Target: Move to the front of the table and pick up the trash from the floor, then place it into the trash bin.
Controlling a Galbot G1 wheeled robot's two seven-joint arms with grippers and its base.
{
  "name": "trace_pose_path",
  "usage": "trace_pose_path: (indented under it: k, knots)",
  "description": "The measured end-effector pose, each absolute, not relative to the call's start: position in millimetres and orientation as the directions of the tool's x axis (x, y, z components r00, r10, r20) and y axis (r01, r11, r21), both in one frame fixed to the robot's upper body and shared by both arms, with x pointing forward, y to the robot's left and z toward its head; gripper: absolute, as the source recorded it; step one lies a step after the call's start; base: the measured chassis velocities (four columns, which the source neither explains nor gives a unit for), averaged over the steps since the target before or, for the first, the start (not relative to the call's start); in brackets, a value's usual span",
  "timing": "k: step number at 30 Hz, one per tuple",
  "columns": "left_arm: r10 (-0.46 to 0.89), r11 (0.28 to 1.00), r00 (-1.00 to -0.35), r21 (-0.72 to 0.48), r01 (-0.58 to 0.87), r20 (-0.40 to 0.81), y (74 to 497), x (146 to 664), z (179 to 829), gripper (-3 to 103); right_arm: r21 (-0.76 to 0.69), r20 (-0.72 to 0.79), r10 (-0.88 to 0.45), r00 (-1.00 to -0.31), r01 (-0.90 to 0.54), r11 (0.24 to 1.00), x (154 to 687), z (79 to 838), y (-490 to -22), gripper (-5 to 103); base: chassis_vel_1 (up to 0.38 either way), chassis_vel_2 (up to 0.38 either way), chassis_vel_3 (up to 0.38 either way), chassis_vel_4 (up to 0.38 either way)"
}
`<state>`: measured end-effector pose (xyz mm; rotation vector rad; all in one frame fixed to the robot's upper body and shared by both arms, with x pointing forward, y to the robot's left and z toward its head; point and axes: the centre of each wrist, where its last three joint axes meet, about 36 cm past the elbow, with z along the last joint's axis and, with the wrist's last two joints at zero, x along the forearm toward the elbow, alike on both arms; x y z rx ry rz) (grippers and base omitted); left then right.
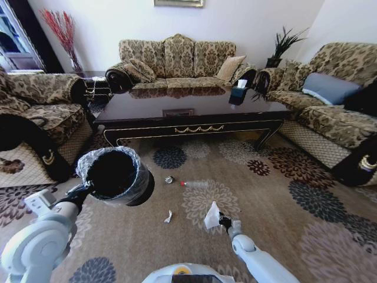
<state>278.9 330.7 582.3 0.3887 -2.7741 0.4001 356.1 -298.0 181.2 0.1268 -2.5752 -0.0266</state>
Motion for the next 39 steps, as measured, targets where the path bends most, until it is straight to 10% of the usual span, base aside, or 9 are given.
trace_pose_path:
  k: [20,39]
  knots:
    - [-0.157,0.912,-0.886,-0.281,-0.3,0.437,320.3,305.9,537.8,3,0.141,0.11,-0.297,-0.948,-0.281,0.949,385.0,376.3,-338.9,0,0.0,0.0,0.0,0.0]
    - [0.064,0.954,-0.857,-0.284,-0.098,0.511,267.2,368.9,495.6,3,-0.103,-0.123,-0.698,-0.706,-0.69,0.716,409.0,574.3,-342.9,0,0.0,0.0,0.0,0.0]
